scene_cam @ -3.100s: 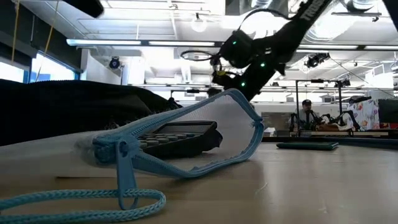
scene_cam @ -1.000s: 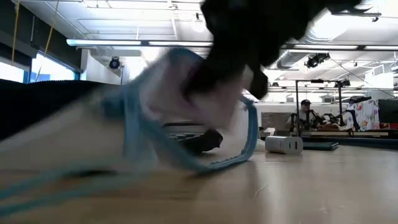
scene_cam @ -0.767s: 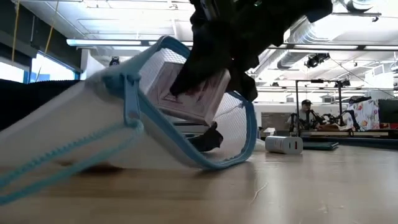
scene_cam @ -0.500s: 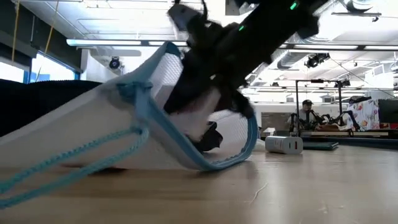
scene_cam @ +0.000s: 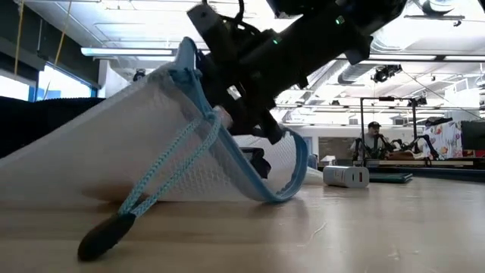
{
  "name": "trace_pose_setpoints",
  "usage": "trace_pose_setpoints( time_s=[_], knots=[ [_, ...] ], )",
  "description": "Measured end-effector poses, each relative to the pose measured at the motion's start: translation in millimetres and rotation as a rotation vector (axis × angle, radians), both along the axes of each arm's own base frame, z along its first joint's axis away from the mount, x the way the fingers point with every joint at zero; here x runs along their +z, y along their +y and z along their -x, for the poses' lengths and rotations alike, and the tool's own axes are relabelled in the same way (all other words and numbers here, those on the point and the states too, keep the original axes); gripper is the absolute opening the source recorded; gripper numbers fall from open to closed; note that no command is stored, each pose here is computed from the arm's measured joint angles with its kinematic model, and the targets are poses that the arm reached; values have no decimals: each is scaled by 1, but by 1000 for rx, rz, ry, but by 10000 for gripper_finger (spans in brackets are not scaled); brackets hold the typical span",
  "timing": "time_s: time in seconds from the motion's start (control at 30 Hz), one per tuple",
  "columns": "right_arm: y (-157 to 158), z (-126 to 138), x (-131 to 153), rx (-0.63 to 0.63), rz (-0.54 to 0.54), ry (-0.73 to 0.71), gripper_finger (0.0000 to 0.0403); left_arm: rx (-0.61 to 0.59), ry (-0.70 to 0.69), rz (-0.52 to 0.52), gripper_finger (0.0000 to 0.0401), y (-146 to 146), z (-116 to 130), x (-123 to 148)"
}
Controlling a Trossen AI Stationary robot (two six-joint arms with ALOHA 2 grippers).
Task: Unpack backpack
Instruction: Put the red game card into the white zip bag, then put the white charger adapter into the white zip bag
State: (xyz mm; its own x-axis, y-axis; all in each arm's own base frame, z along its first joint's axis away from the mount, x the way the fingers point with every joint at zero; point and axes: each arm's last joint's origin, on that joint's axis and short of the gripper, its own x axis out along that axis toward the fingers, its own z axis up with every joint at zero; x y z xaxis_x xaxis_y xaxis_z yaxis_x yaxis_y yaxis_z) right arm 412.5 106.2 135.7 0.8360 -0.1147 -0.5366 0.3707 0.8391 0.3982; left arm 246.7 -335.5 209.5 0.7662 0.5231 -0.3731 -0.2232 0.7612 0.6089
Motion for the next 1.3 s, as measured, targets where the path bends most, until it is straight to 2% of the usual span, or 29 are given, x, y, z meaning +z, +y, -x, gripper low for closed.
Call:
trace_pose_setpoints(
  time_s=[0.17, 0.3, 0.4, 0.53, 0.67, 0.87, 0.93, 1.03, 1.17, 1.3],
  knots=[
    [3, 3, -1, -45, 112, 14, 211, 3, 5, 16, 0, 0, 0, 0],
    [13, 7, 0, -65, 211, 12, 219, 3, 6, 19, 0, -1, 0, 0],
    [24, 11, 0, -30, 269, 18, 219, 3, 7, 20, 0, -1, 0, 0],
    [41, 19, 0, 69, 294, 52, 219, 4, 12, 29, 0, -1, 0, -1],
    [53, 36, 9, 186, 281, 160, 220, 4, 11, 31, 0, -1, 0, -1],
    [56, 77, 43, 211, 237, 356, 220, 4, 9, 33, 0, -1, 0, -1],
    [54, 90, 54, 182, 196, 414, 220, 4, 8, 32, 0, -1, -1, -1],
    [44, 106, 62, 20, 170, 490, 220, 5, 9, 33, 0, -1, -1, -1],
    [14, 115, 52, -196, 213, 635, 228, 11, 7, 41, 0, 0, -3, -1],
    [-19, 114, 31, -283, 162, 689, 256, 11, 24, 70, 0, -2, -3, -2]
  ],
)
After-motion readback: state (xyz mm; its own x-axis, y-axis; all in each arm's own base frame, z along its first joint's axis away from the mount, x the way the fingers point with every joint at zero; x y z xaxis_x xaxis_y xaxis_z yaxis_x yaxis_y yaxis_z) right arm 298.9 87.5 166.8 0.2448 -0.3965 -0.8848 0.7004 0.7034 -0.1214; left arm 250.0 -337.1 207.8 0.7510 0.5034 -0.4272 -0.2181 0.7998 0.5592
